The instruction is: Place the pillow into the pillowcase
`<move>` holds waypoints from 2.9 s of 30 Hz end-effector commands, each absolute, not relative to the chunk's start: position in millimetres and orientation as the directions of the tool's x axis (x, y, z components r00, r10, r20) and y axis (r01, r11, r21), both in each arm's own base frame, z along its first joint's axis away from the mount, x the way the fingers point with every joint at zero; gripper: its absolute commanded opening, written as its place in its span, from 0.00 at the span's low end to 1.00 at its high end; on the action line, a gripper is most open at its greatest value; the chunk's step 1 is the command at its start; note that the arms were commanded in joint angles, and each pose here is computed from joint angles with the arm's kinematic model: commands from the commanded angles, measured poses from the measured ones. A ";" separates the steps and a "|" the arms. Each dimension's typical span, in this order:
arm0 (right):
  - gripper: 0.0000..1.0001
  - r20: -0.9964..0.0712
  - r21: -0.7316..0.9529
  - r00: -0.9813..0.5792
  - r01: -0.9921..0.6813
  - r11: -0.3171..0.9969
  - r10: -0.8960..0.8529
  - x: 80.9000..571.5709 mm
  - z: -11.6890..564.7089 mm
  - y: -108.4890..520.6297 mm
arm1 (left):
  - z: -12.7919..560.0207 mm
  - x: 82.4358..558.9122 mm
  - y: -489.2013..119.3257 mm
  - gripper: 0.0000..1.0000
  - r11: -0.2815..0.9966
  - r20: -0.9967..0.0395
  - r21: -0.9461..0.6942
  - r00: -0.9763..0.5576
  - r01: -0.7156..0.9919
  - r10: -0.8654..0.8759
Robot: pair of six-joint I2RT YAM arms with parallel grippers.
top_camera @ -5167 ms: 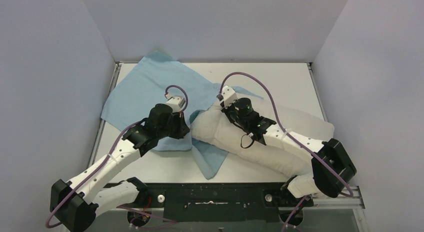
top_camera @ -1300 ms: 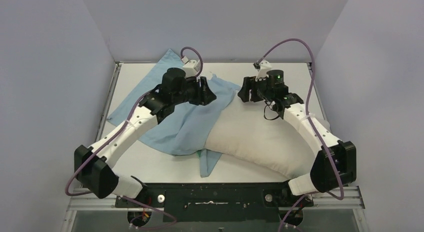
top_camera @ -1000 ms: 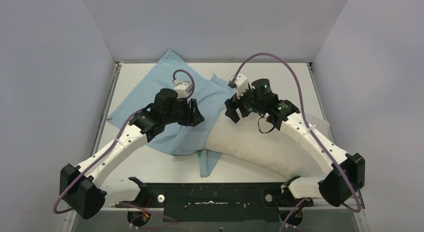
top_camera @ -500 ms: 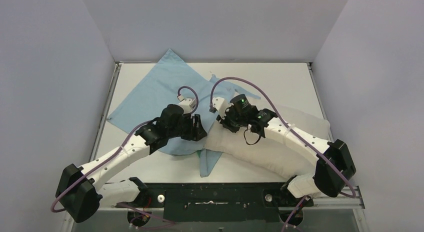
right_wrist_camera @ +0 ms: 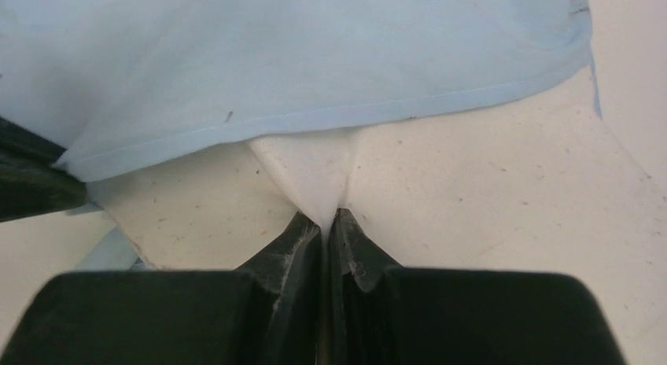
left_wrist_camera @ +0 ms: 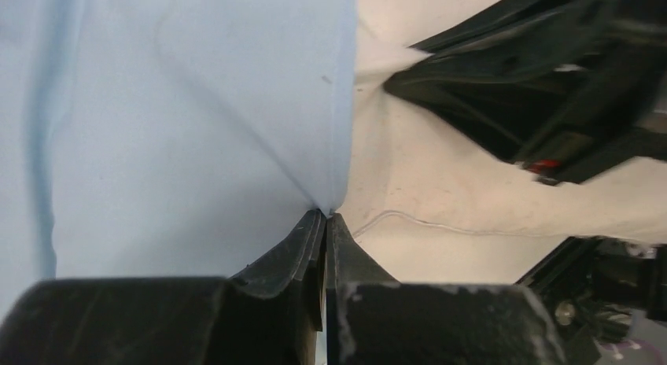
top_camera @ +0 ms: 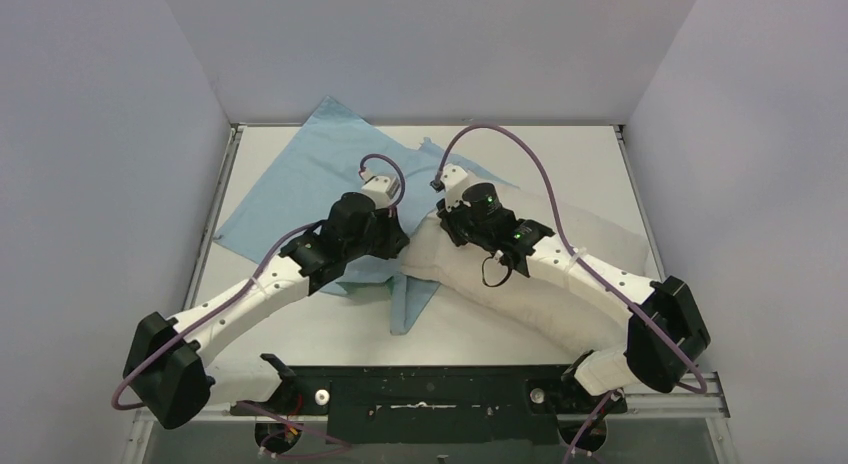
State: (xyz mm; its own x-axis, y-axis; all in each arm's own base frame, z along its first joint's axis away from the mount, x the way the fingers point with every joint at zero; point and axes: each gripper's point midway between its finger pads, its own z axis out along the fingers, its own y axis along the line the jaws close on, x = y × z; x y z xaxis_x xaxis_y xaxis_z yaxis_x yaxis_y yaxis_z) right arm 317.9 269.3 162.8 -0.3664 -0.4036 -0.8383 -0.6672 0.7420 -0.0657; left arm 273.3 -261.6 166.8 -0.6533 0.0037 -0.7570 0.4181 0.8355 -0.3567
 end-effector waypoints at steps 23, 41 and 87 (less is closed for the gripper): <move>0.00 -0.963 0.237 -0.215 -0.390 0.890 0.162 400.2 246.9 296.3 | 145.5 244.2 -228.4 0.45 0.835 -0.713 -0.481 -0.674 0.268 -0.194; 0.00 -0.953 0.283 -0.207 -0.365 0.887 0.219 402.4 260.7 293.2 | 57.9 263.2 -229.4 0.64 0.870 -0.682 -0.431 -0.718 0.238 -0.141; 0.36 -0.965 0.192 -0.254 -0.486 0.853 0.072 378.9 242.4 283.6 | 171.1 139.6 -353.9 0.27 0.629 -0.773 -0.503 -0.633 0.593 -0.020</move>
